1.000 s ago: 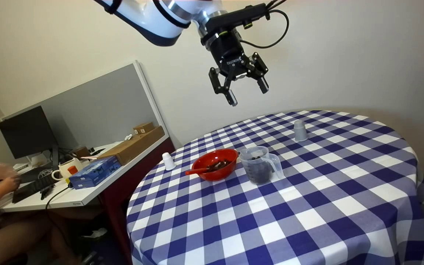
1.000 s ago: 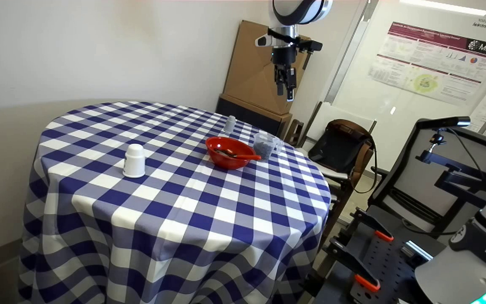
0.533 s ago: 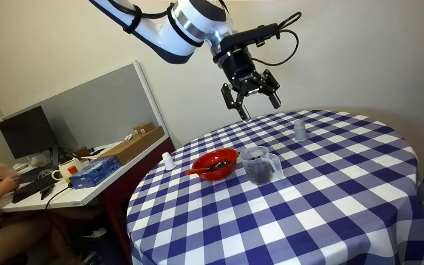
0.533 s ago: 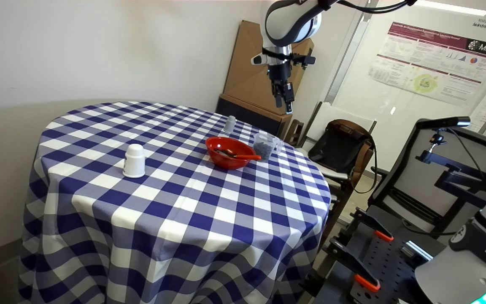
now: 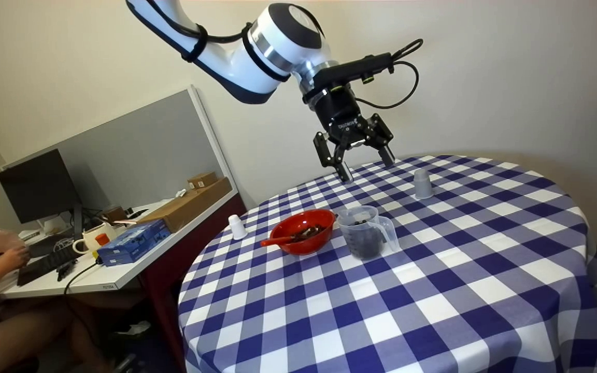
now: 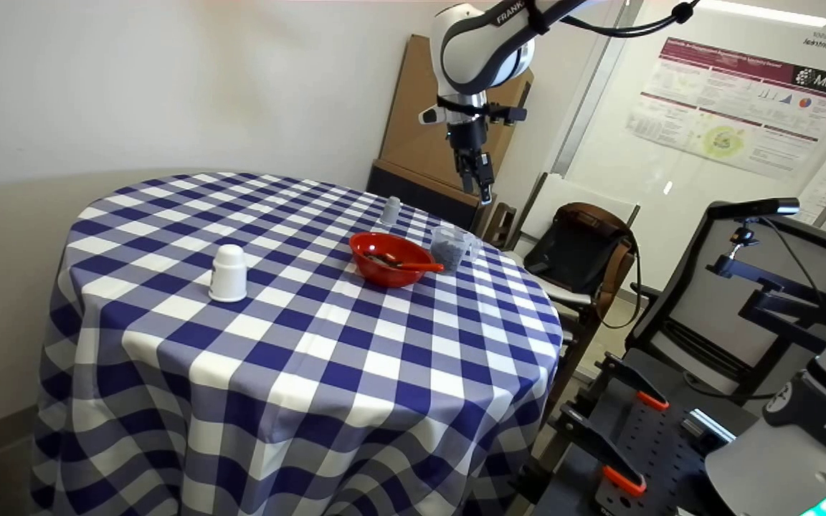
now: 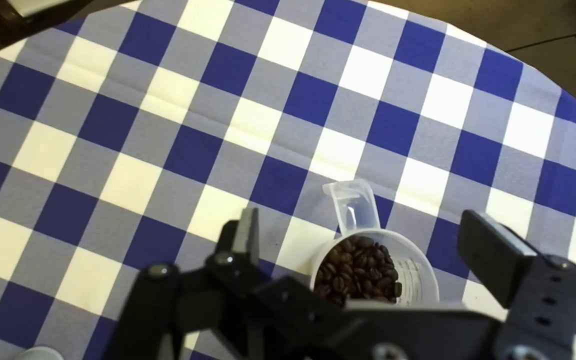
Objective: Pour some of the beans in the jar into the red bowl
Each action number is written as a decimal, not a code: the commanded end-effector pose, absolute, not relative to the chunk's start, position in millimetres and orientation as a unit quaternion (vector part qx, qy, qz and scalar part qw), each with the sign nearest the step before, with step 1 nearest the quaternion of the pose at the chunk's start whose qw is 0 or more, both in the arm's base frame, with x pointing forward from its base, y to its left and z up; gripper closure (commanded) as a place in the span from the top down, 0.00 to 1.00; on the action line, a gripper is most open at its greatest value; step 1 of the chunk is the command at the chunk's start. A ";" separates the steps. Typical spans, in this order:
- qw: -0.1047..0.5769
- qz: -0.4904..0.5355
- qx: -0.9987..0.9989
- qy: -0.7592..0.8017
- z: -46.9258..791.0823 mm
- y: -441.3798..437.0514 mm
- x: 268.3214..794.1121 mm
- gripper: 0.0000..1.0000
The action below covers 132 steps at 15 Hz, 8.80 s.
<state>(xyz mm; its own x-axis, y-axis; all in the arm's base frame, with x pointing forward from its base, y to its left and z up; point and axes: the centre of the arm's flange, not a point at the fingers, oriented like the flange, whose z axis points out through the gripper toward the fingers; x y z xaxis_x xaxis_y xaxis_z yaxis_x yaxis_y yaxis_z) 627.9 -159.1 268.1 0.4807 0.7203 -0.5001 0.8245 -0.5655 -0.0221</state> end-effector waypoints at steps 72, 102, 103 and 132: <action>0.134 -0.170 0.853 0.475 190.8 -167.5 600.8 0.13; 0.433 -0.273 0.673 0.533 305.7 49.0 571.8 0.12; 0.441 -0.276 0.671 0.528 298.0 56.3 569.2 0.12; 0.729 -0.337 0.376 0.462 150.4 110.6 562.9 0.12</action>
